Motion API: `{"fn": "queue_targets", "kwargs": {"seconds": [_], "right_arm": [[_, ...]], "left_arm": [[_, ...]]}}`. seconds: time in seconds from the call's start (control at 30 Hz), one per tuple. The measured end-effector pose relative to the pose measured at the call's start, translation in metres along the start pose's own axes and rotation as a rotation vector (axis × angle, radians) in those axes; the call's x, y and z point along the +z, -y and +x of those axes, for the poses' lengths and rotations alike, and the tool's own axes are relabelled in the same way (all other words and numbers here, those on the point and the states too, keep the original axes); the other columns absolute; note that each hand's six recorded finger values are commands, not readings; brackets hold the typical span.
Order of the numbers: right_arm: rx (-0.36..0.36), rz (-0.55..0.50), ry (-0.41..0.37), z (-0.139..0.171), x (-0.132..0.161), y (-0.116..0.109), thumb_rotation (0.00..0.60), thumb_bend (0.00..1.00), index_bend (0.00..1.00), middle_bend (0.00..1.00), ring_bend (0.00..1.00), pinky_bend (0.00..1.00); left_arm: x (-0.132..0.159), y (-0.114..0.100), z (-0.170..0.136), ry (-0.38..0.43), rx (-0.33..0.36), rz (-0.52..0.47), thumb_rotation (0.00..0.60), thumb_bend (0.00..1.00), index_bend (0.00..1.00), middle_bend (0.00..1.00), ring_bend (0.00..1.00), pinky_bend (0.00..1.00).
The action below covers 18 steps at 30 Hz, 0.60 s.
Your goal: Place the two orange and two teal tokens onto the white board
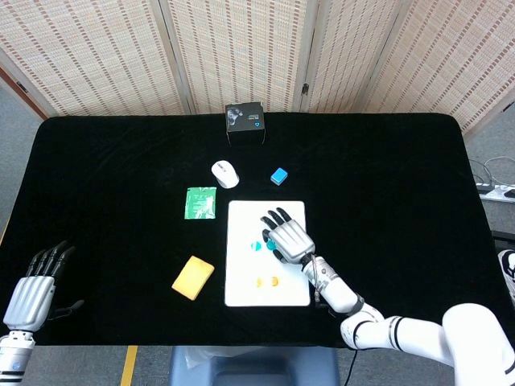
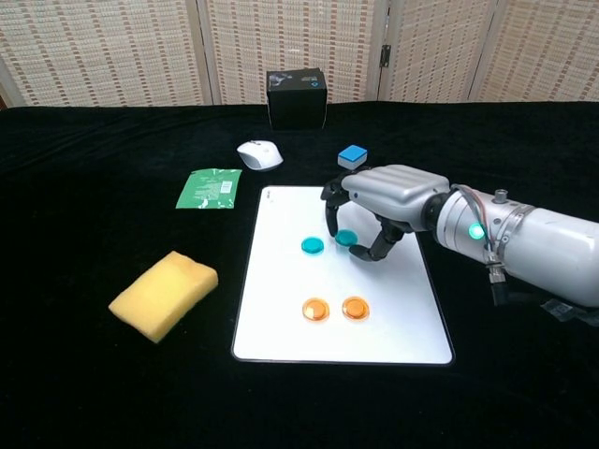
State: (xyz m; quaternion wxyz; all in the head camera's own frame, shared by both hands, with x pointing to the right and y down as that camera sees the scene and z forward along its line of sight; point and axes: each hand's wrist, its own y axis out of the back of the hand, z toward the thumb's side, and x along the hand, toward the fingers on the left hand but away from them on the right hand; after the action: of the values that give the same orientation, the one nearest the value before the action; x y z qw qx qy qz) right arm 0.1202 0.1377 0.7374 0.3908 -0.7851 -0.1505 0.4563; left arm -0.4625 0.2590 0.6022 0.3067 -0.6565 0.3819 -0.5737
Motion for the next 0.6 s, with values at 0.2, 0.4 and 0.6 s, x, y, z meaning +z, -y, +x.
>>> {"fn": "queue_targets", "kwargs": {"seconds": [0.2,0.4,0.6], "right_arm": [[0.002,0.007,-0.007,-0.0018,0.0039,0.0007,0.6,0.46,0.42,0.14,0.0,0.0],[0.011,0.015,-0.004,-0.0022,0.0043,0.0026,0.6,0.46,0.3,0.14,0.0,0.0],[-0.02,0.003,0.004,0.0011,0.0013,-0.0063,0.6,0.46,0.26,0.14,0.0,0.0]], "left_arm": [[-0.0013,0.002,-0.0004,-0.002,-0.003,-0.003,0.6,0.18,0.01,0.0,0.0,0.0],[-0.0031,0.0028,0.0,-0.006,-0.004,-0.005,0.6,0.17,0.01,0.0,0.0,0.0],[-0.0035,0.0023,0.0007,-0.003,-0.001,-0.008,0.6,0.18,0.01,0.0,0.0,0.0]]}}
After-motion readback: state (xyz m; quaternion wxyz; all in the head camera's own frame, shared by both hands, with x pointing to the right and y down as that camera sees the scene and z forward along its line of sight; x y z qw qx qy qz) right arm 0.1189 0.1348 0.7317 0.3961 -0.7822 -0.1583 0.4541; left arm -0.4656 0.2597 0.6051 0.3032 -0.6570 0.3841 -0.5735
